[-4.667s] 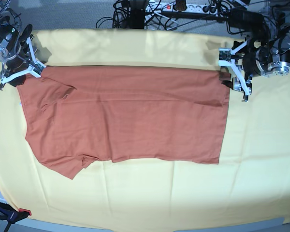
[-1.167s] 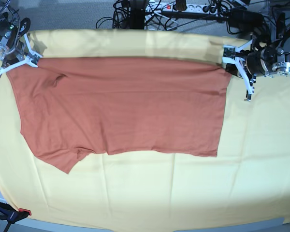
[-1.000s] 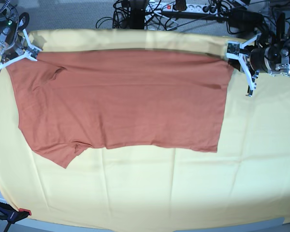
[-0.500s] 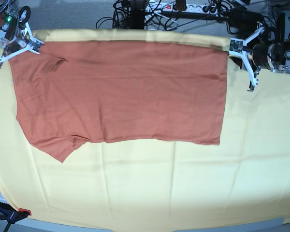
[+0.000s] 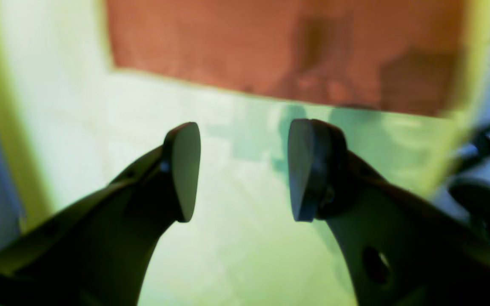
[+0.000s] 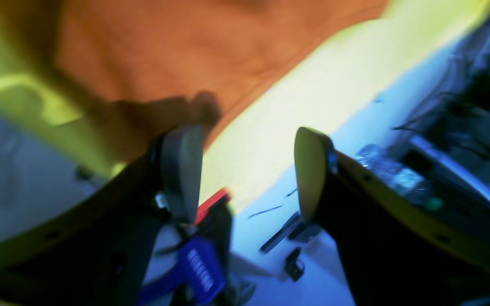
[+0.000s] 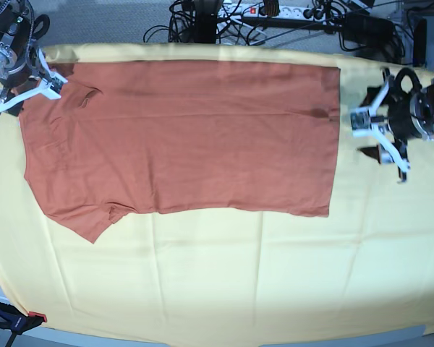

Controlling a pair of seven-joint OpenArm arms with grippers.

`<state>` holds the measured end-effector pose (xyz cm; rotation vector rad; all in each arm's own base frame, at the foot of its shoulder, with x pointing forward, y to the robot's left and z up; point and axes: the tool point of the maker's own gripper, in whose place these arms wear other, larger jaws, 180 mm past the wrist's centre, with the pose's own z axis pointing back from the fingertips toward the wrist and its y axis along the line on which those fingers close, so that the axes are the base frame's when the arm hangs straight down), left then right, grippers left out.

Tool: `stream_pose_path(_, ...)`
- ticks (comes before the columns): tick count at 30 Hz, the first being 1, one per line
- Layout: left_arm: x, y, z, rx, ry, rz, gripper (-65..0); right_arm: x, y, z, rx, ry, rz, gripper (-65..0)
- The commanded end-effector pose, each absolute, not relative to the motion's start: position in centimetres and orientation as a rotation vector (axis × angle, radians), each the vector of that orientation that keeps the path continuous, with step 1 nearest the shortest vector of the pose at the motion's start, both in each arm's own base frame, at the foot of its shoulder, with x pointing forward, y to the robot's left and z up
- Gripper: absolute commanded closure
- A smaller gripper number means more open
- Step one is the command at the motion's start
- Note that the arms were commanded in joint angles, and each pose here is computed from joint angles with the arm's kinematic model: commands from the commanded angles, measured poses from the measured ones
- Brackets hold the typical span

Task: Fold the T-shirt properly
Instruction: 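Release and move both grippers to the hem corners of the shirt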

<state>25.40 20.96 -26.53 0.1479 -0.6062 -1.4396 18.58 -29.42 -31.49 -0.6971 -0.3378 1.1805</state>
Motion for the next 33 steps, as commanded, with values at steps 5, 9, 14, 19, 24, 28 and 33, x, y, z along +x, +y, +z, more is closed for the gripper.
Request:
stream_pose_path(5, 33.3, 23.6, -24.3, 0.291, -0.808, -1.172, -32.9, 20.4, -29.8, -29.4, -0.799, -0.424, 1.161, -36.4)
stream_pose_path(9, 38.3, 25.5, -23.8, 0.25, -0.905, -0.927, -32.9, 20.6, -29.8, -29.3, -0.803, -0.436, 1.145, -36.4)
stream_pose_path(14, 41.4, 26.6, -23.4, -0.098, -0.991, -0.589, -32.9, 20.7, -29.9, -29.1, -0.807, -0.448, 1.128, -36.4)
stream_pose_path(19, 41.9, 28.1, -25.6, -0.388, -0.994, -0.312, -33.0, 20.8, -29.8, -29.0, -0.805, -0.462, 1.114, -36.4)
stream_pose_path(24, 41.4, 27.2, -30.1, -0.522, -0.933, -0.183, -33.0, 21.2, -29.1, -28.9, -0.787, -0.508, 1.116, -36.4)
stream_pose_path(28, 41.3, 25.5, -32.8, -0.579, -0.894, -0.121, -33.0, 21.3, -29.1, -28.8, -0.789, -0.519, 1.105, -36.4)
stream_pose_path(33, 41.0, 21.4, -34.6, -0.67, -0.854, -0.133, -33.0, 21.4, -29.1, -28.7, -0.79, -0.53, 1.098, -36.4)
